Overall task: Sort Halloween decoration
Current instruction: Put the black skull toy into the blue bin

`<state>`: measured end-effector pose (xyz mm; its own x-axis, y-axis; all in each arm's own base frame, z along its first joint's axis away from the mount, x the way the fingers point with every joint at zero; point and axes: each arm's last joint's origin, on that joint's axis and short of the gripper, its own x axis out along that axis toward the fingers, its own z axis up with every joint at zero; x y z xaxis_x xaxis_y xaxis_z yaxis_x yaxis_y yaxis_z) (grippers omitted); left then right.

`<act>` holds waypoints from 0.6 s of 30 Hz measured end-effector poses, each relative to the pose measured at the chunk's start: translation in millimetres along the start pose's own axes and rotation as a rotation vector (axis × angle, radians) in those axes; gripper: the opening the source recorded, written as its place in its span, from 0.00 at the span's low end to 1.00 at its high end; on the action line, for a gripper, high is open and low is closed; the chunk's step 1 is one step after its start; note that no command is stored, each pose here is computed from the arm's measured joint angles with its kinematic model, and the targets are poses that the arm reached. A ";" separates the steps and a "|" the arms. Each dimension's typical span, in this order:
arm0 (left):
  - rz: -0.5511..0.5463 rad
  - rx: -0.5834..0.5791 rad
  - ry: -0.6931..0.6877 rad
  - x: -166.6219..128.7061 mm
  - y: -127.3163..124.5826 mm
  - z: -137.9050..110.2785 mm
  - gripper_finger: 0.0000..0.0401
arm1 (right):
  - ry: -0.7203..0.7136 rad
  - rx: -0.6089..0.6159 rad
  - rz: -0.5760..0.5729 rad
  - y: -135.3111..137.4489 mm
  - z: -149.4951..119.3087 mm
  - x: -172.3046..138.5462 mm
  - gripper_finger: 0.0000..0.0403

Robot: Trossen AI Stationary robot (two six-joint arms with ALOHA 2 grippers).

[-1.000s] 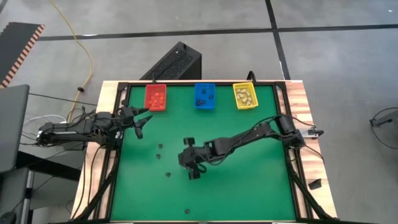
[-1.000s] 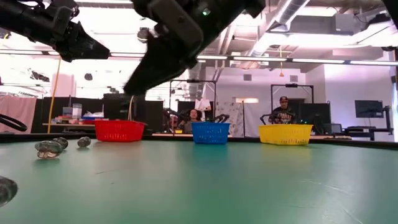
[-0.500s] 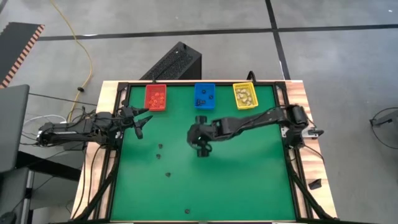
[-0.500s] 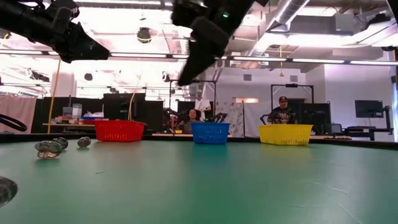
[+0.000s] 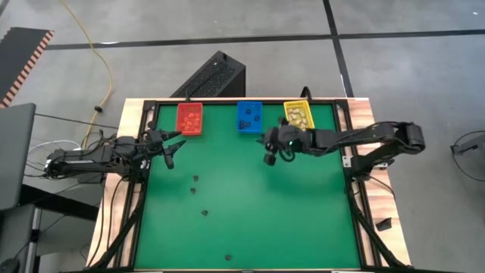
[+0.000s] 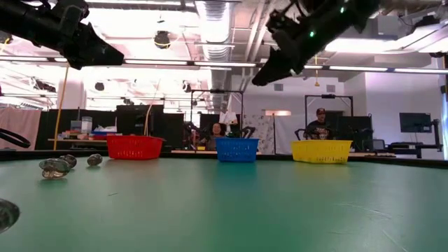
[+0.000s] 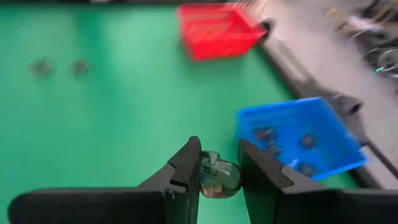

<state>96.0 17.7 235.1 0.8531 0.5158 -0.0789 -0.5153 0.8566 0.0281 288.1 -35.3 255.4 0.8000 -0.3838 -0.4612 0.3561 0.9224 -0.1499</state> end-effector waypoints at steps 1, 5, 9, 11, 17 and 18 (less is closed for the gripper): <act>0.000 0.001 -0.001 0.0 0.0 0.1 0.42 | -0.040 0.023 -0.021 -6.1 -1.6 2.4 0.29; 0.000 0.002 -0.003 0.0 0.0 0.3 0.42 | -0.133 0.113 -0.105 -28.4 -12.4 22.6 0.29; 0.001 0.012 -0.005 0.0 0.0 0.5 0.42 | -0.159 0.223 -0.172 -46.1 -26.3 54.3 0.29; 0.001 0.012 -0.007 0.0 0.0 0.8 0.42 | -0.155 0.258 -0.200 -53.7 -34.6 70.6 0.29; 0.001 0.026 -0.007 0.0 0.0 0.8 0.42 | -0.148 0.341 -0.262 -75.8 -37.3 94.6 0.29; 0.001 0.026 -0.008 0.0 0.0 0.7 0.42 | -0.142 0.345 -0.269 -78.4 -38.0 96.3 0.30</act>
<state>96.1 17.7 235.9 0.8531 0.5168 -0.0714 -0.5140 0.8561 0.0541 318.9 -142.8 189.5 0.7066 -0.6323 -0.3176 0.6811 0.7295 0.0629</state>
